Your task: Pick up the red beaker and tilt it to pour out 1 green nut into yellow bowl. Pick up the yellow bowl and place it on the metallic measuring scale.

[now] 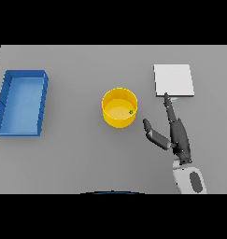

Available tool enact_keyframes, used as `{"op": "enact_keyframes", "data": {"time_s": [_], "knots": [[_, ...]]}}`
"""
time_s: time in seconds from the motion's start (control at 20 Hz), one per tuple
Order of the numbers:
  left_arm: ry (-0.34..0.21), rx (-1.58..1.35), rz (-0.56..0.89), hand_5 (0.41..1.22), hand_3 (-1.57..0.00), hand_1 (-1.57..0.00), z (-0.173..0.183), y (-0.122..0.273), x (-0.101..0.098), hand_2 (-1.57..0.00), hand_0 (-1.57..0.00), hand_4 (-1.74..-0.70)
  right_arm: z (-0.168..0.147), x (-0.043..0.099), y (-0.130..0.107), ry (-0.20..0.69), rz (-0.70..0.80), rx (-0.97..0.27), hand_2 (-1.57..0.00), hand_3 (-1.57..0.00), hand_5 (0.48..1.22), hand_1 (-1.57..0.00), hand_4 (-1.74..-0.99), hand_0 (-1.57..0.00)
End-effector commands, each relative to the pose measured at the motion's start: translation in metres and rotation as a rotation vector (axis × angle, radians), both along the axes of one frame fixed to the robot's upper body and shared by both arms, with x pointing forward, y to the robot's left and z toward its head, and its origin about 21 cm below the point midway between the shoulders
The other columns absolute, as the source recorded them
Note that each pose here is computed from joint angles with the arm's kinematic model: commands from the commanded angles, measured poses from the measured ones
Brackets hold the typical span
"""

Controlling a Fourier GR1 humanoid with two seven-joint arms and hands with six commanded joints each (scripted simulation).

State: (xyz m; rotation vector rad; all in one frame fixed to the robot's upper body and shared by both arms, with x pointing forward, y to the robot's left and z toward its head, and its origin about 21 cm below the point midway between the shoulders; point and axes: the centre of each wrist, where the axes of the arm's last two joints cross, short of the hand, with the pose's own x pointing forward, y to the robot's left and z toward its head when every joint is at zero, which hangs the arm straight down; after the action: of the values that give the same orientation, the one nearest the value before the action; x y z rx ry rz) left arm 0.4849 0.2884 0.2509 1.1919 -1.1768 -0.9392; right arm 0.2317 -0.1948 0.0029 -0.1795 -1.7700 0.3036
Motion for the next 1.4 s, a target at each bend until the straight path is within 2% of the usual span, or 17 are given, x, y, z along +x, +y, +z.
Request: {"op": "enact_keyframes", "data": {"time_s": [0.0, 0.15, 0.2, 0.3, 0.45, 0.55, 0.65, 0.85, 0.9, 1.1, 1.2, 1.3, 1.35], "knots": [[-0.007, -0.083, 0.070, 1.221, -1.43, -1.57, -0.007, 0.010, -0.002, -1.57, -1.57, -1.74, 0.000, 0.000, -0.001, 0.008, -0.001, 0.000, 0.00, 0.00, 0.653, 0.00, -1.050, 0.00], [-0.031, -0.264, 0.157, 1.221, -1.46, -1.57, -0.044, 0.039, -0.013, -1.57, -1.57, -1.74, 0.002, 0.001, -0.003, 0.007, -0.013, -0.022, 0.00, 0.00, 0.652, 0.00, -1.048, 0.00], [-0.023, -0.321, 0.210, 1.221, -1.47, -1.57, -0.055, 0.044, -0.016, -1.57, -1.57, -1.74, 0.001, 0.000, -0.001, 0.010, -0.004, -0.030, 0.00, 0.00, 0.651, 0.00, -1.047, 0.00], [-0.043, -0.411, 0.228, 1.221, -1.47, -1.57, -0.073, 0.054, -0.025, -1.57, -1.57, -1.74, 0.001, -0.003, -0.004, 0.012, -0.019, -0.053, 0.00, 0.00, 0.648, 0.00, -1.052, 0.00], [-0.050, -0.485, 0.286, 1.221, -1.48, -1.57, -0.090, 0.059, -0.039, -1.57, -1.57, -1.74, 0.006, 0.001, -0.003, 0.007, -0.013, -0.051, 0.00, 0.00, 0.650, 0.00, -1.041, 0.00], [-0.044, -0.542, 0.327, 1.221, -1.45, -1.57, -0.109, 0.058, -0.051, -1.57, -1.57, -1.74, 0.004, -0.001, -0.004, 0.009, -0.009, -0.052, 0.00, 0.00, 0.648, 0.00, -1.026, 0.00], [-0.066, -0.574, 0.319, 1.221, -1.44, -1.57, -0.120, 0.057, -0.066, -1.57, -1.57, -1.74, 0.000, -0.004, -0.007, 0.017, -0.013, -0.063, 0.00, 0.00, 0.645, 0.00, -1.018, 0.00], [-0.067, -0.637, 0.337, 1.221, -1.50, -1.57, -0.146, 0.048, -0.090, -1.57, -1.57, -1.74, -0.002, -0.004, -0.007, 0.011, 0.001, -0.043, 0.00, 0.00, 0.647, 0.00, -1.005, 0.00], [-0.059, -0.650, 0.334, 1.221, -1.51, -1.57, -0.149, 0.042, -0.094, -1.57, -1.57, -1.74, -0.003, -0.004, -0.002, 0.009, 0.012, -0.037, 0.00, 0.00, 0.648, 0.00, -1.004, 0.00], [-0.046, -0.694, 0.390, 1.123, -1.55, -1.57, -0.159, 0.040, -0.106, -1.57, -1.57, -1.74, -0.001, -0.003, -0.006, 0.001, 0.004, -0.030, 0.00, 0.00, 0.650, 0.00, -1.010, 0.00], [-0.040, -0.677, 0.377, 1.046, -1.56, -1.57, -0.162, 0.041, -0.115, -1.57, -1.57, -1.74, -0.002, -0.005, -0.008, -0.001, 0.003, -0.040, 0.00, 0.00, 0.644, 0.00, -1.013, 0.00], [-0.026, -0.639, 0.377, 0.941, -1.56, -1.57, -0.168, 0.040, -0.121, -1.57, -1.57, -1.65, 0.000, -0.003, -0.009, 0.006, -0.005, -0.038, 0.00, 0.00, 0.636, 0.00, -1.021, 0.00], [-0.020, -0.625, 0.367, 0.892, -1.56, -1.57, -0.172, 0.039, -0.125, -1.57, -1.57, -1.54, 0.001, -0.003, -0.006, 0.003, -0.009, -0.043, 0.00, 0.00, 0.636, 0.00, -1.021, 0.00]]}}
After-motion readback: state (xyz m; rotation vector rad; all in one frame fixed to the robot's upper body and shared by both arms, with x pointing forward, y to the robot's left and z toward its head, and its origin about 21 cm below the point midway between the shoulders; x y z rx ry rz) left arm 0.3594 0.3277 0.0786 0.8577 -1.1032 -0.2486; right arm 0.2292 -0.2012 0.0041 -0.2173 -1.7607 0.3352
